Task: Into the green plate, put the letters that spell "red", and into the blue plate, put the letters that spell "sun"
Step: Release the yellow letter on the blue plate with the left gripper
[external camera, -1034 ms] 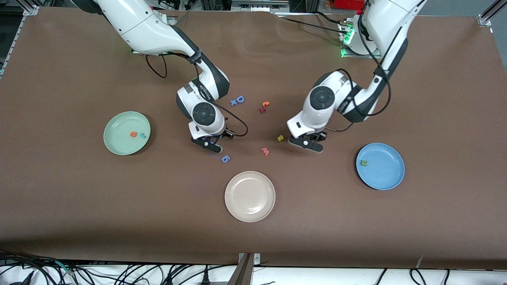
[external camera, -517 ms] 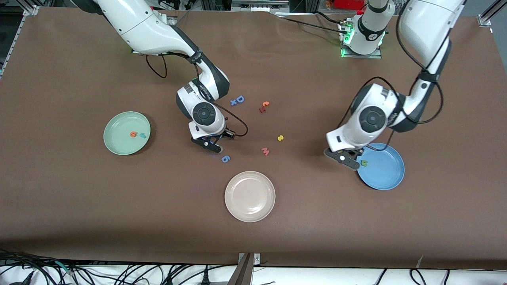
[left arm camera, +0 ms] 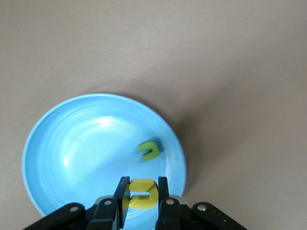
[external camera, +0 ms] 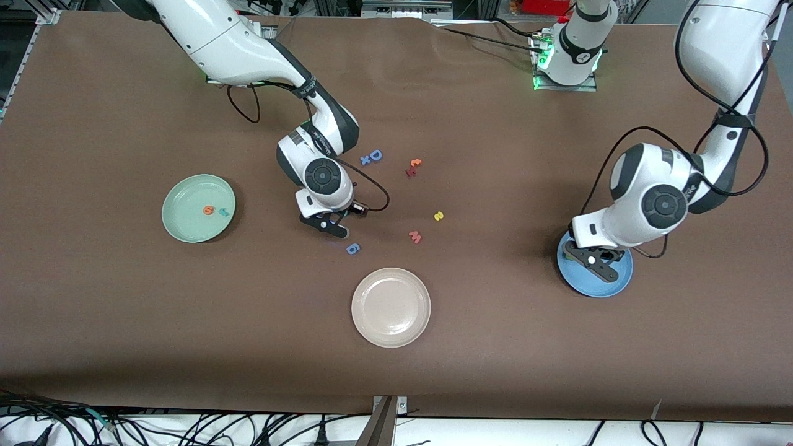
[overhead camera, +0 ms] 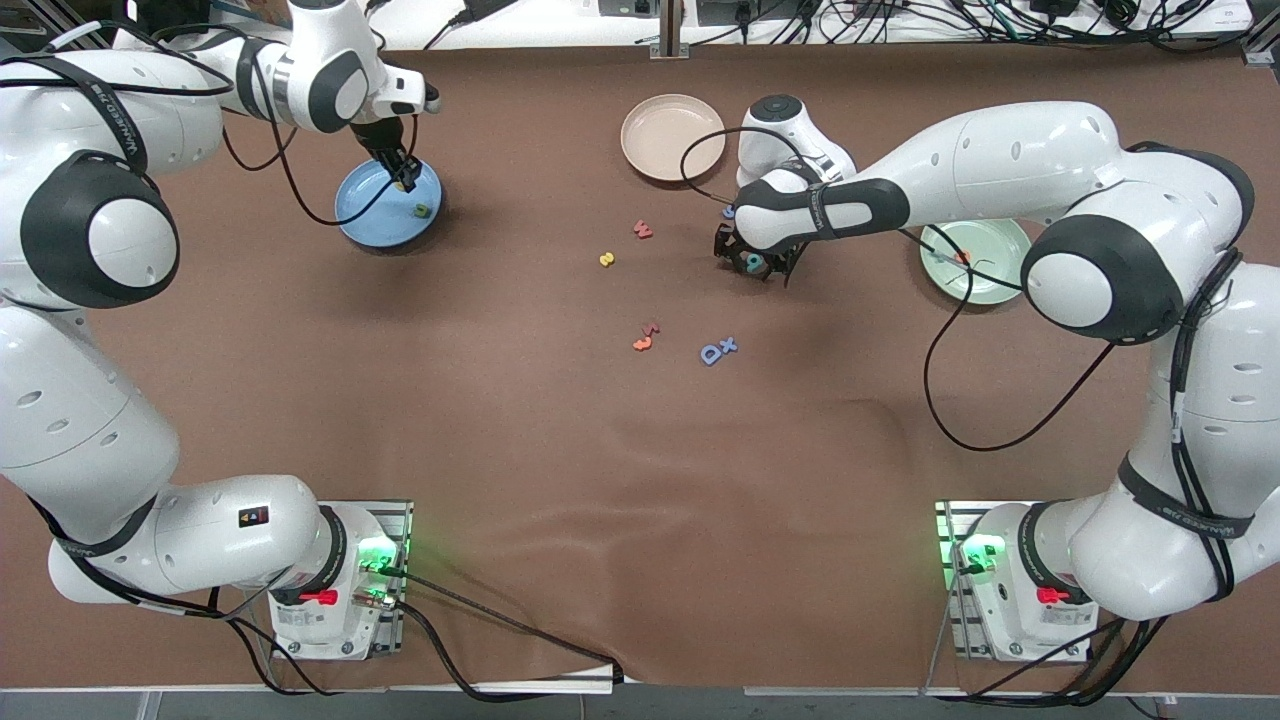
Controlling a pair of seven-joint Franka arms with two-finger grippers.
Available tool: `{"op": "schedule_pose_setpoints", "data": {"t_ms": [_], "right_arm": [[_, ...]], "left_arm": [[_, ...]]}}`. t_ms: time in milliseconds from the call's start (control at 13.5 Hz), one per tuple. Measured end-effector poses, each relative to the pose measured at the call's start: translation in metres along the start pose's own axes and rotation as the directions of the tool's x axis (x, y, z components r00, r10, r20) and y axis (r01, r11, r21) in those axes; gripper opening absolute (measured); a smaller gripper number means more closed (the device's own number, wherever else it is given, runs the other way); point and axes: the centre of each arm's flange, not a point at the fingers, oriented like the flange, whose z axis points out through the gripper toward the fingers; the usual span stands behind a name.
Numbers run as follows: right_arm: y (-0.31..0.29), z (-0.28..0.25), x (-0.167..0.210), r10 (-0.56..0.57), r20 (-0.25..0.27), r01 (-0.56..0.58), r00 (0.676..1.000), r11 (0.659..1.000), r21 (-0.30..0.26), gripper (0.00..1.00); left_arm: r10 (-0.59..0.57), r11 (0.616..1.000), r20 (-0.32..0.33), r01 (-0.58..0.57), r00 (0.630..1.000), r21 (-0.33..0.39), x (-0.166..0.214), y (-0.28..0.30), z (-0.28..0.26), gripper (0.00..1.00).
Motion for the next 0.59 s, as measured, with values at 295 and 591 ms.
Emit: {"op": "schedule_pose_setpoints", "data": {"t_ms": [295, 591], "right_arm": [[0.001, 0.001, 0.0, -0.02, -0.015, 0.02, 1.0, 1.0, -0.019, 0.51], [0.001, 0.0, 0.0, -0.041, -0.036, 0.04, 0.999, 0.999, -0.032, 0.51]], "left_arm": [[0.0, 1.0, -0.008, 0.0, 1.0, -0.012, -0.005, -0.027, 0.008, 0.33], [-0.007, 1.0, -0.013, 0.007, 1.0, -0.019, -0.001, -0.033, 0.014, 0.6]]}}
